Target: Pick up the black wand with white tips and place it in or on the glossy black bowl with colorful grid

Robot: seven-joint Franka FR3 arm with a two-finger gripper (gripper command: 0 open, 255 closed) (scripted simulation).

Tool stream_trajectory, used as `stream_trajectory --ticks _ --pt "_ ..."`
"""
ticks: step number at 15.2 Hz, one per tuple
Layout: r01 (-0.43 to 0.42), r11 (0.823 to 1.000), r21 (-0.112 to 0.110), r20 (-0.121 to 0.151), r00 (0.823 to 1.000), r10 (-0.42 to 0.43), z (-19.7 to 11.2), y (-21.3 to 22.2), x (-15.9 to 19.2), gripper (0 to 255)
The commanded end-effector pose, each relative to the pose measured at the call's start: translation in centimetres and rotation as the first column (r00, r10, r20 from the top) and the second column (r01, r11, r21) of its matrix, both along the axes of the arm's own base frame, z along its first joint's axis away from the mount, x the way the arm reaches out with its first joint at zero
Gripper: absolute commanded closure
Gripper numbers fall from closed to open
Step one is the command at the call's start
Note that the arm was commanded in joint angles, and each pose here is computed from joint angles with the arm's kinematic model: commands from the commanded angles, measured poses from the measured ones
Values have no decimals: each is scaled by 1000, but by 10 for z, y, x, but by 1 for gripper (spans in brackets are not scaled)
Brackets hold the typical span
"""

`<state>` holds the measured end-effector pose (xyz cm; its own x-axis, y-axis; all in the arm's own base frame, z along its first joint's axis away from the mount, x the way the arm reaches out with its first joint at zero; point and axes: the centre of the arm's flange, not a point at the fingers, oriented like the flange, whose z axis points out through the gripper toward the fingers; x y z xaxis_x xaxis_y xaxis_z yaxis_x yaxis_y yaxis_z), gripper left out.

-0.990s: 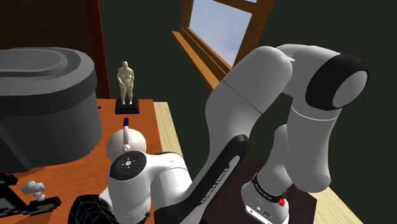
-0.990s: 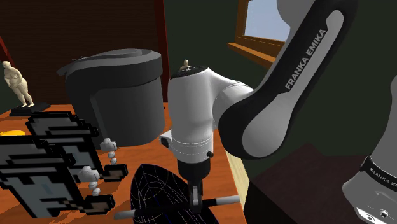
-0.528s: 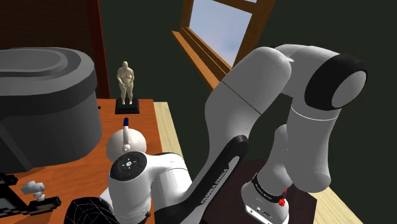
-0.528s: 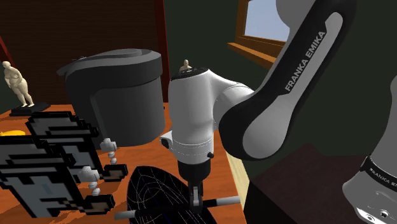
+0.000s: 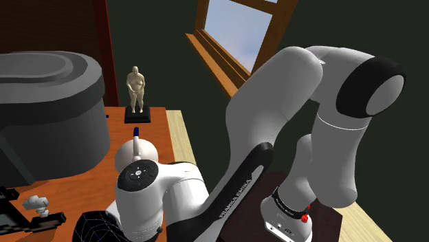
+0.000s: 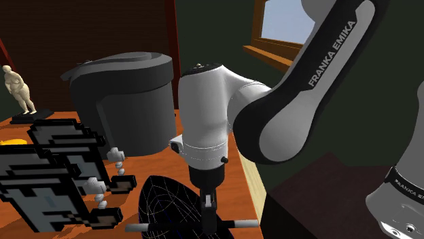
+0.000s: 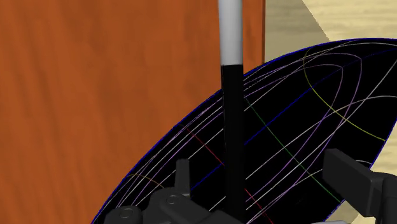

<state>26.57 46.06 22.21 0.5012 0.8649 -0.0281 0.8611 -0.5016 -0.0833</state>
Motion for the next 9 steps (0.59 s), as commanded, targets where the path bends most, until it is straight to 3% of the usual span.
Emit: stream_trajectory --ticks 1,9 --pt "0 1000 -1 -1 1000 0 25 -2 4 0" --pt "0 1000 -1 -1 1000 0 35 -2 5 0"
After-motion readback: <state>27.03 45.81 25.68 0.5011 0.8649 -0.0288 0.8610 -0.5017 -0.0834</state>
